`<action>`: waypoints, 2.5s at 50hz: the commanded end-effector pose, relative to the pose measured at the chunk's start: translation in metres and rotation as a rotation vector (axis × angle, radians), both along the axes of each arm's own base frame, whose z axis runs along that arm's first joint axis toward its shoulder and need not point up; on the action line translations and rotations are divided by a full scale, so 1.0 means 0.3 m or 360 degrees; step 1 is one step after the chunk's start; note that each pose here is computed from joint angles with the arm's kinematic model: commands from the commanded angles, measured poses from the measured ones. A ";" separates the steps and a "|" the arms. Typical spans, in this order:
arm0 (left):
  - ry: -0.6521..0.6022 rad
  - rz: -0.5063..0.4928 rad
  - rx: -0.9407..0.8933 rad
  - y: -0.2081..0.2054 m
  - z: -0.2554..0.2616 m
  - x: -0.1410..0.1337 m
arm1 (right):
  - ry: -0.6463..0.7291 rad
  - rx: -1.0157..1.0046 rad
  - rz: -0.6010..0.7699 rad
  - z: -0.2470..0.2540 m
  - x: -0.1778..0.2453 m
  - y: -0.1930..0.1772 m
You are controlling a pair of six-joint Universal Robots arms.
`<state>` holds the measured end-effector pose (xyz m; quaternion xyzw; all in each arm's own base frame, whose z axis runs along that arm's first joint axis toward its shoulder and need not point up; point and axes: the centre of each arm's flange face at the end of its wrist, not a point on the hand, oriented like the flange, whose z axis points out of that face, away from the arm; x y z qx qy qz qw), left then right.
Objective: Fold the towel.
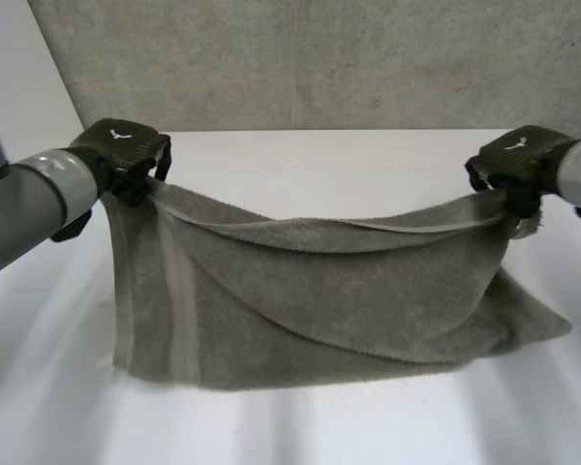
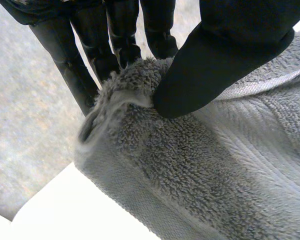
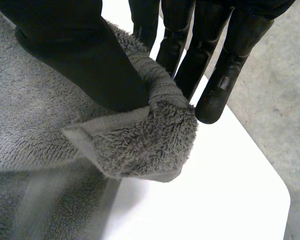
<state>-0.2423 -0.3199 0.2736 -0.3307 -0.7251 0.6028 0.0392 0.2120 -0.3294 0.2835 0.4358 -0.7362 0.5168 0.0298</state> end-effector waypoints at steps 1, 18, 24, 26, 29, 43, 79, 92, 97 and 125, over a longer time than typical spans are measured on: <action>0.0069 0.0007 -0.0434 -0.137 0.197 -0.078 | -0.0196 -0.0689 0.0021 0.161 0.119 -0.137; 0.0551 0.0011 -0.1071 -0.155 0.422 -0.074 | -0.0561 -0.1195 0.0026 0.351 0.124 -0.117; 0.0404 0.0062 -0.0672 -0.163 0.120 -0.043 | -0.0474 -0.0779 0.0118 0.113 0.150 -0.138; 0.0373 0.0068 -0.0581 -0.153 0.047 -0.040 | -0.0447 -0.0658 0.0127 0.035 0.154 -0.135; 0.0315 0.0077 -0.0406 -0.144 -0.116 -0.038 | -0.0358 -0.0418 0.0131 -0.145 0.157 -0.133; -0.0237 0.0050 -0.0039 0.007 -0.414 0.052 | -0.0035 0.0159 0.0046 -0.410 0.067 -0.053; -0.0386 -0.0068 -0.0102 0.036 -0.332 0.009 | 0.0233 -0.0037 0.0085 -0.394 -0.046 -0.053; -0.0383 -0.0021 -0.0264 -0.137 -0.435 -0.089 | 0.0204 -0.0381 0.0118 -0.502 0.033 -0.194; -0.0380 -0.0032 -0.0281 -0.163 -0.455 -0.109 | 0.0203 -0.0396 0.0127 -0.528 0.056 -0.216; -0.0276 0.0078 -0.0527 -0.187 -0.236 -0.129 | -0.0028 -0.1042 0.0061 -0.349 0.034 -0.395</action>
